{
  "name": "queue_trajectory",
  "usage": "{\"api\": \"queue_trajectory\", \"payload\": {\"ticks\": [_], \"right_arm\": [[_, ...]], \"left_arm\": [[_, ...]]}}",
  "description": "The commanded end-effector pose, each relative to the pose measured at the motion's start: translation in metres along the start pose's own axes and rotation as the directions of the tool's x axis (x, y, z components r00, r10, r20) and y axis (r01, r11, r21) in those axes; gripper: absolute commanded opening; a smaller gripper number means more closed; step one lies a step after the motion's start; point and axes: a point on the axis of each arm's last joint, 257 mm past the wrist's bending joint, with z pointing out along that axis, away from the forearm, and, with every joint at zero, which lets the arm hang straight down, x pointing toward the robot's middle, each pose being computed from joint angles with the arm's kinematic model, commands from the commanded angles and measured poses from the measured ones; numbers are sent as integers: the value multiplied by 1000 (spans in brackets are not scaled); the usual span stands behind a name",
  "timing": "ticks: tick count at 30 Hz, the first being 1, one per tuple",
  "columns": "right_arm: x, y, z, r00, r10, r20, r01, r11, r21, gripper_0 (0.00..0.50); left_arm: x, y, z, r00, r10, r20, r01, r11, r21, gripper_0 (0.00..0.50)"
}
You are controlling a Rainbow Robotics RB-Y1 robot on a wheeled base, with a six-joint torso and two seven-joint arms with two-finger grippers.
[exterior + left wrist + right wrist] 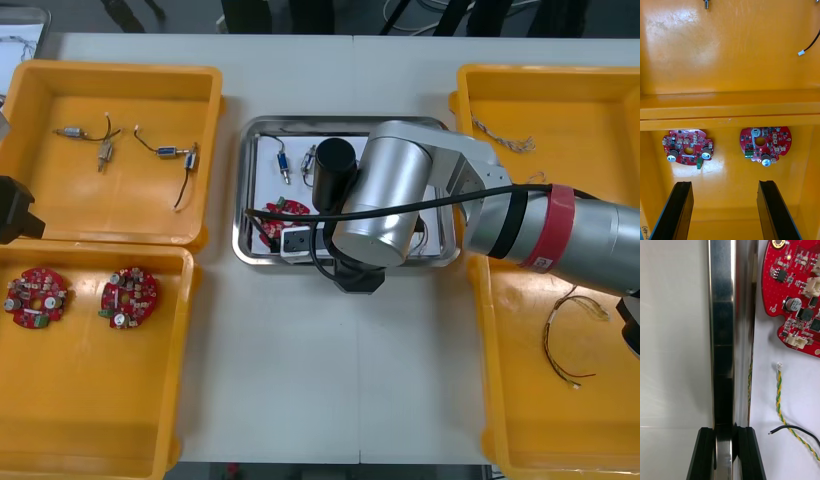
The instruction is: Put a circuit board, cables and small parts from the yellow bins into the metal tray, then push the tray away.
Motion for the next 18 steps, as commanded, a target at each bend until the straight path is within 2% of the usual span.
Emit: {"api": "queue_trajectory", "payload": {"ticks": [1, 9, 18], "right_arm": [[2, -46, -18, 1000, -18, 8, 17, 998, 63, 0], [3, -70, -21, 998, -58, -13, 59, 996, 66, 0], [-1, -97, -22, 997, -82, 17, 80, 994, 77, 0]], "left_arm": [[5, 7, 0, 1000, 1, -2, -1, 1000, -5, 500], [5, 7, 0, 1000, 1, -2, -1, 1000, -5, 500], [5, 7, 0, 1000, 1, -2, -1, 1000, -5, 500]]}}
